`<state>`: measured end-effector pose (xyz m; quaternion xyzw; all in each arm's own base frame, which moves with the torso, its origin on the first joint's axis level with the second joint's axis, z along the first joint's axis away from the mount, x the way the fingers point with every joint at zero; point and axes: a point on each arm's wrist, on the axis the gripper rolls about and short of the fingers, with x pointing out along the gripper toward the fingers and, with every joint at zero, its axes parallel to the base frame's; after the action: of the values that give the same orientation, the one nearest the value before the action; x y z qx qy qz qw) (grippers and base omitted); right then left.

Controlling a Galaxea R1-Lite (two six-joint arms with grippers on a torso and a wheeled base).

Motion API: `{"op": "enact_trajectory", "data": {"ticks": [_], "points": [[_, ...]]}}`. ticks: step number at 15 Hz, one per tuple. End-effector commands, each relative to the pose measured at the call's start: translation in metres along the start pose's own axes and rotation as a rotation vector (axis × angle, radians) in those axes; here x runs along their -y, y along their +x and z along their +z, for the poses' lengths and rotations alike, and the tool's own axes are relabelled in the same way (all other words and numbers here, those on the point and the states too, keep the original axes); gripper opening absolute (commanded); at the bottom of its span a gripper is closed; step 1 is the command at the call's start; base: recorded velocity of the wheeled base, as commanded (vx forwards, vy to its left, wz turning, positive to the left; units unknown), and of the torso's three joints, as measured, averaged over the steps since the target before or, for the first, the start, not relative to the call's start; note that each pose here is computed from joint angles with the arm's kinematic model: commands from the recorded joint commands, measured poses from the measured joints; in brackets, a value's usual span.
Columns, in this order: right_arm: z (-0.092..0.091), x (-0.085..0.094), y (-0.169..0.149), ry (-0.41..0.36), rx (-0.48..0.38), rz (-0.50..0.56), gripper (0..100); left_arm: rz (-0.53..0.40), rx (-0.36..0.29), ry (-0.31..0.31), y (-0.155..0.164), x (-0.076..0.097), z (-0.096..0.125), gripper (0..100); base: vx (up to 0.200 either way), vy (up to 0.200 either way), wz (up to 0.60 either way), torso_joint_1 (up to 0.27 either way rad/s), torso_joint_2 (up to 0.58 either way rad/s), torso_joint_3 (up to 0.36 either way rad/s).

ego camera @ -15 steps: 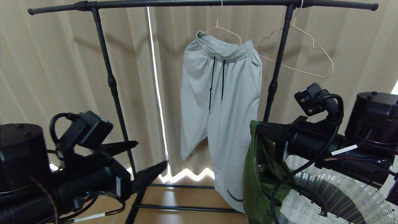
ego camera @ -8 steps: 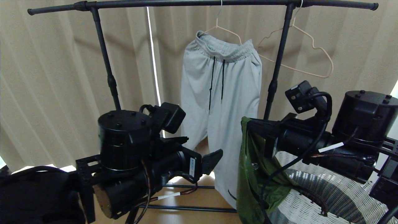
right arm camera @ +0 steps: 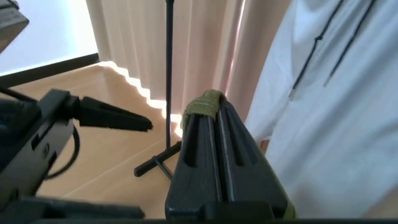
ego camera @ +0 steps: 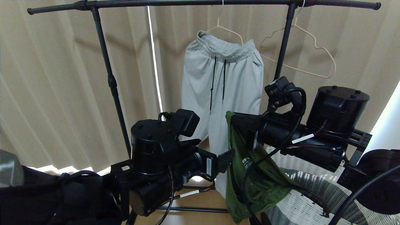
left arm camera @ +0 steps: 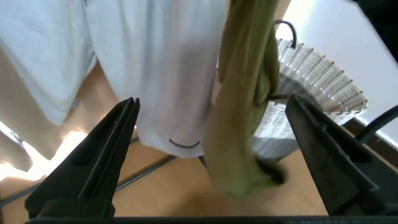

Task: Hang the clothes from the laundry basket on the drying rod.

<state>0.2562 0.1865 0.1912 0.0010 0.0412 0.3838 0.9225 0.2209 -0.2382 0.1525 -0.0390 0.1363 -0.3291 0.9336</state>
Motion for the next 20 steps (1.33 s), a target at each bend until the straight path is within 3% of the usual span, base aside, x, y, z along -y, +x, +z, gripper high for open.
{"op": "enact_trajectory", "data": {"ticks": [1, 4, 5, 10, 13, 16, 20], "points": [[-0.003, 0.0, 0.003, 0.001, -0.009, 0.0, 0, 0.001, -0.008, -0.004, 0.007, 0.0, -0.006, 100, 0.0, 0.0, 0.0, 0.0, 0.0, 0.0], [-0.002, 0.0, 0.001, 0.001, -0.009, -0.001, 0, 0.021, 0.016, -0.011, 0.013, -0.004, -0.01, 100, 0.0, 0.0, 0.0, 0.0, 0.0, 0.0], [-0.003, 0.0, 0.0, 0.001, -0.011, -0.001, 0, 0.077, 0.012, -0.013, 0.016, -0.01, -0.015, 100, 0.0, 0.0, 0.0, 0.0, 0.0, 0.0], [-0.001, 0.0, 0.001, 0.0, -0.003, -0.001, 0, 0.102, -0.015, -0.013, 0.017, -0.019, -0.022, 100, 0.0, 0.0, 0.0, 0.0, 0.0, 0.0], [0.0, 0.0, 0.005, -0.001, 0.003, 0.001, 0, 0.088, -0.049, -0.001, 0.008, -0.017, -0.03, 100, 0.0, 0.0, 0.0, 0.0, 0.0, 0.0], [0.002, -0.001, 0.007, -0.002, 0.009, 0.007, 0, 0.014, -0.093, 0.008, -0.012, -0.008, -0.039, 100, 0.0, 0.0, 0.0, 0.0, 0.0, 0.0], [0.007, -0.011, 0.008, -0.006, 0.027, 0.038, 0, 0.018, -0.108, 0.008, 0.004, -0.005, -0.047, 100, 0.0, 0.0, 0.0, 0.0, 0.0, 0.0]]}}
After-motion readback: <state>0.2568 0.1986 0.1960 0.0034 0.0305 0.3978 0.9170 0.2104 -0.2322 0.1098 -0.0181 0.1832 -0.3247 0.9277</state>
